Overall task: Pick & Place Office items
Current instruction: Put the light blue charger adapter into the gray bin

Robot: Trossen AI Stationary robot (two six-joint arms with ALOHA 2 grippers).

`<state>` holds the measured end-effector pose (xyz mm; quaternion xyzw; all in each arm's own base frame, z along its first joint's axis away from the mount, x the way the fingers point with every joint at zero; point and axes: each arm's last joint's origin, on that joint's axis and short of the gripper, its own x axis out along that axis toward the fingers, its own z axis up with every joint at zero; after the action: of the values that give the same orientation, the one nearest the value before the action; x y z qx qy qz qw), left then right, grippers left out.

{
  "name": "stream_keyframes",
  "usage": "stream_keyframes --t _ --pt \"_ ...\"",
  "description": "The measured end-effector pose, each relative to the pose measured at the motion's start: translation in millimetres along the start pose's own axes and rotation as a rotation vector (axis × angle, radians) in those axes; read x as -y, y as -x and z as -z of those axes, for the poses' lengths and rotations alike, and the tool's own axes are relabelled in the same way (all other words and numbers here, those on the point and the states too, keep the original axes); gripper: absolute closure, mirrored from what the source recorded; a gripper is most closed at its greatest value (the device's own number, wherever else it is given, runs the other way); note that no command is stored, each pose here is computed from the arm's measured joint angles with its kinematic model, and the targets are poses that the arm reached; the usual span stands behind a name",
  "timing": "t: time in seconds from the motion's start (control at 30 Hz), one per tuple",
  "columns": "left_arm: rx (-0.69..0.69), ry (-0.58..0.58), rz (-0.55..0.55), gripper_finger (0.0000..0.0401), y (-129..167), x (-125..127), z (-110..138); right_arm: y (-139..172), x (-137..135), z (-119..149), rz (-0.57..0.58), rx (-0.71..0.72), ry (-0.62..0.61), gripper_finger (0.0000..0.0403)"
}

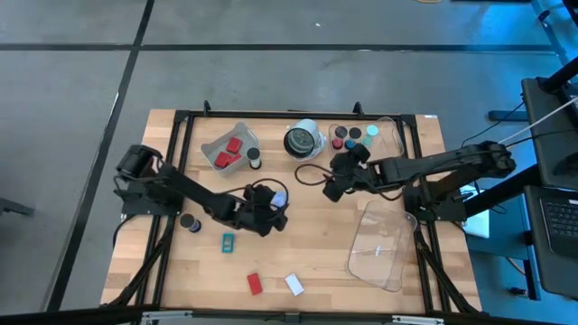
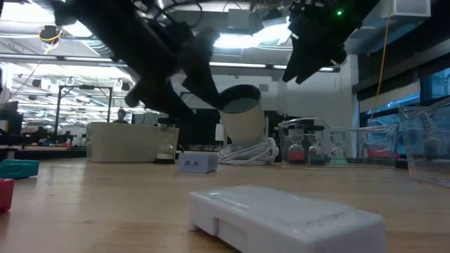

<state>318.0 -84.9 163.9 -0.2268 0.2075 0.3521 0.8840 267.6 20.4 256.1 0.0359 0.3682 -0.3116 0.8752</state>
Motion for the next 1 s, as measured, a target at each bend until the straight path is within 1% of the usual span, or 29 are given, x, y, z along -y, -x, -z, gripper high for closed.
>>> stream_keyframes --t 0.2,0.5,0.67,0.77,0.87,1.0 --pt "-0.013 -0.024 -0.060 0.0102 -20 -6 13 0 0 0 -0.001 0.002 0.022 0.0060" --pt "-0.012 -0.027 -0.135 0.0102 -37 -14 27 0 0 0 -0.001 0.002 0.030 0.0060" --pt "-0.022 -0.024 -0.150 0.0102 -41 -17 27 0 0 0 0.002 0.003 0.032 0.0060" --pt "-0.051 -0.038 -0.160 0.0102 -42 -19 27 0 0 0 0.002 0.004 0.033 0.0060" --pt "-0.080 -0.012 -0.155 0.0102 -43 -21 27 0 0 0 0.002 0.004 0.033 0.0060" --pt "-0.136 -0.008 -0.136 0.0102 -46 -22 29 0 1 0 0.008 0.007 0.032 0.0060"
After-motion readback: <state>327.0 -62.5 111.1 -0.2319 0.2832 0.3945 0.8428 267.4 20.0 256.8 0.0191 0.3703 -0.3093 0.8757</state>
